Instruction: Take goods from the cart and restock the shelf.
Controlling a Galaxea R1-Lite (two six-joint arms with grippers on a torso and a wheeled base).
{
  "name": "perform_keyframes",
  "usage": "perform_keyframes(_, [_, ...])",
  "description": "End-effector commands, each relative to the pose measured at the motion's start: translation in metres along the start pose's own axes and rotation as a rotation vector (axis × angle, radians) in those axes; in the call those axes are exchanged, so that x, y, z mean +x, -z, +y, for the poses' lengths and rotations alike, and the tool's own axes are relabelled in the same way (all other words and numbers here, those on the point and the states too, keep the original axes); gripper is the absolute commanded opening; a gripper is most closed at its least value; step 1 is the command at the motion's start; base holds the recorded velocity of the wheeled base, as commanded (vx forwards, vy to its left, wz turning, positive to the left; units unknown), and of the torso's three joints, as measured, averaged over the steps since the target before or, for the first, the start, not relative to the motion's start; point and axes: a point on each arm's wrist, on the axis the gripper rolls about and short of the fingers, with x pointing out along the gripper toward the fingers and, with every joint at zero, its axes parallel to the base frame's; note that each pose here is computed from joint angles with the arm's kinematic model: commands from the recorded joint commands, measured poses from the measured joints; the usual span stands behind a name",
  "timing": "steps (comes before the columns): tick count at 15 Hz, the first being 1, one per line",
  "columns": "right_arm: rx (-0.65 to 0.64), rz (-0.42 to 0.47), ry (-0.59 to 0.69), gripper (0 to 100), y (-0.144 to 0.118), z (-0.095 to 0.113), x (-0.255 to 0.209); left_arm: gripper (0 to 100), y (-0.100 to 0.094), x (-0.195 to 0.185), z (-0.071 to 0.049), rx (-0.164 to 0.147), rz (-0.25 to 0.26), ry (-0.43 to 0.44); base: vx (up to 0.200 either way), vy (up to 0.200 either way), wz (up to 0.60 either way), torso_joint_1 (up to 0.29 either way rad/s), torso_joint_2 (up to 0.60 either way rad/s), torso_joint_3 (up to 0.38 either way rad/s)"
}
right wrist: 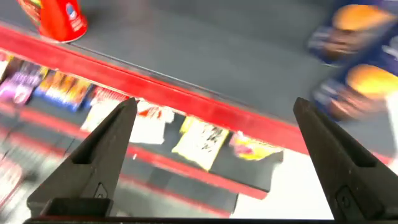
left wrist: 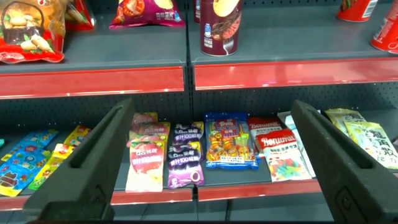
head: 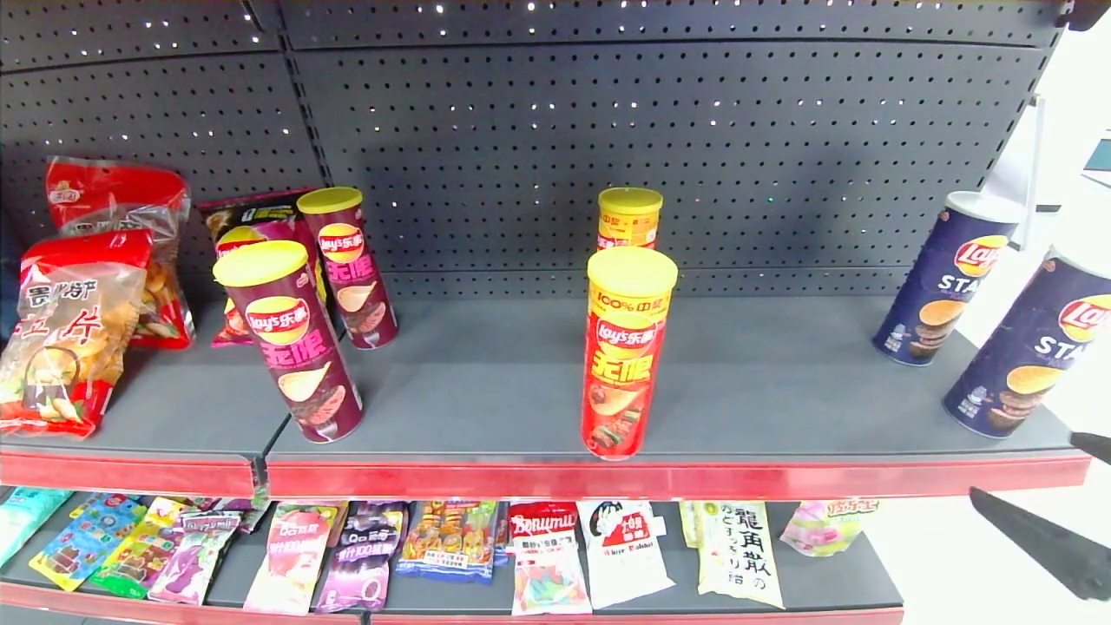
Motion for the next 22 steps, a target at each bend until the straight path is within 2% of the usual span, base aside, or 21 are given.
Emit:
perform_keyframes(1, [0.017,-0.199,0.087,100,0.045,0.010,-0.051,100,0.000,0.000,0.000,0.001,0.001,0.000,0.000,0.000,0.00,0.000,0.00,0.000])
perform_keyframes(4, [0.051,-0.297,0.104,100,0.061,0.016,-0.066,100,0.000,0.000,0.000,0.001,0.001,0.000,0.000,0.000,0.00,0.000,0.00,0.000])
perform_keyframes(7, [0.071,-0.345,0.149,100,0.086,0.021,-0.072,100,0.000,0.000,0.000,0.001,0.001,0.001,0.000,0.000,0.00,0.000,0.00,0.000])
perform_keyframes(9, [0.093,-0.259,0.218,100,0.109,0.023,-0.064,100,0.000,0.000,0.000,-0.001,0.001,0.000,0.000,0.000,0.00,0.000,0.00,0.000])
perform_keyframes(10, [0.097,-0.246,0.229,100,0.110,0.023,-0.064,100,0.000,0.000,0.000,-0.001,0.001,0.000,0.000,0.000,0.00,0.000,0.00,0.000])
perform_keyframes(11, [0.113,-0.202,0.219,100,0.114,0.024,-0.063,100,0.000,0.000,0.000,-0.001,0.001,0.000,0.000,0.000,0.00,0.000,0.00,0.000])
perform_keyframes(12, [0.150,-0.206,0.166,100,0.114,0.024,-0.063,100,0.000,0.000,0.000,-0.001,0.001,0.000,0.000,0.000,0.00,0.000,0.00,0.000])
perform_keyframes(13, [0.159,-0.192,0.166,100,0.113,0.024,-0.062,100,0.000,0.000,0.000,-0.001,0.001,0.000,0.000,0.000,0.00,0.000,0.00,0.000])
perform_keyframes(15, [0.176,-0.168,0.286,100,0.112,0.024,-0.061,100,0.000,0.000,0.000,0.001,0.001,0.000,0.000,0.000,0.00,0.000,0.00,0.000])
perform_keyframes(16, [0.181,-0.176,0.324,100,0.113,0.025,-0.062,100,0.000,0.000,0.000,-0.001,0.001,0.000,0.000,0.000,0.00,0.000,0.00,0.000])
perform_keyframes(17, [0.183,-0.227,0.328,100,0.114,0.027,-0.065,100,0.000,0.000,0.000,0.001,0.001,0.000,0.000,0.000,0.00,0.000,0.00,0.000])
perform_keyframes(18, [0.167,-0.294,0.263,100,0.117,0.028,-0.069,100,0.000,0.000,0.000,0.001,0.001,0.000,0.000,0.000,0.00,0.000,0.00,0.000])
perform_keyframes(20, [0.193,-0.243,0.229,100,0.123,0.030,-0.067,100,0.000,0.000,0.000,0.001,0.001,0.000,0.000,0.000,0.00,0.000,0.00,0.000])
perform_keyframes(22, [0.197,-0.250,0.230,100,0.122,0.030,-0.067,100,0.000,0.000,0.000,-0.001,0.002,0.000,0.000,0.000,0.00,0.000,0.00,0.000])
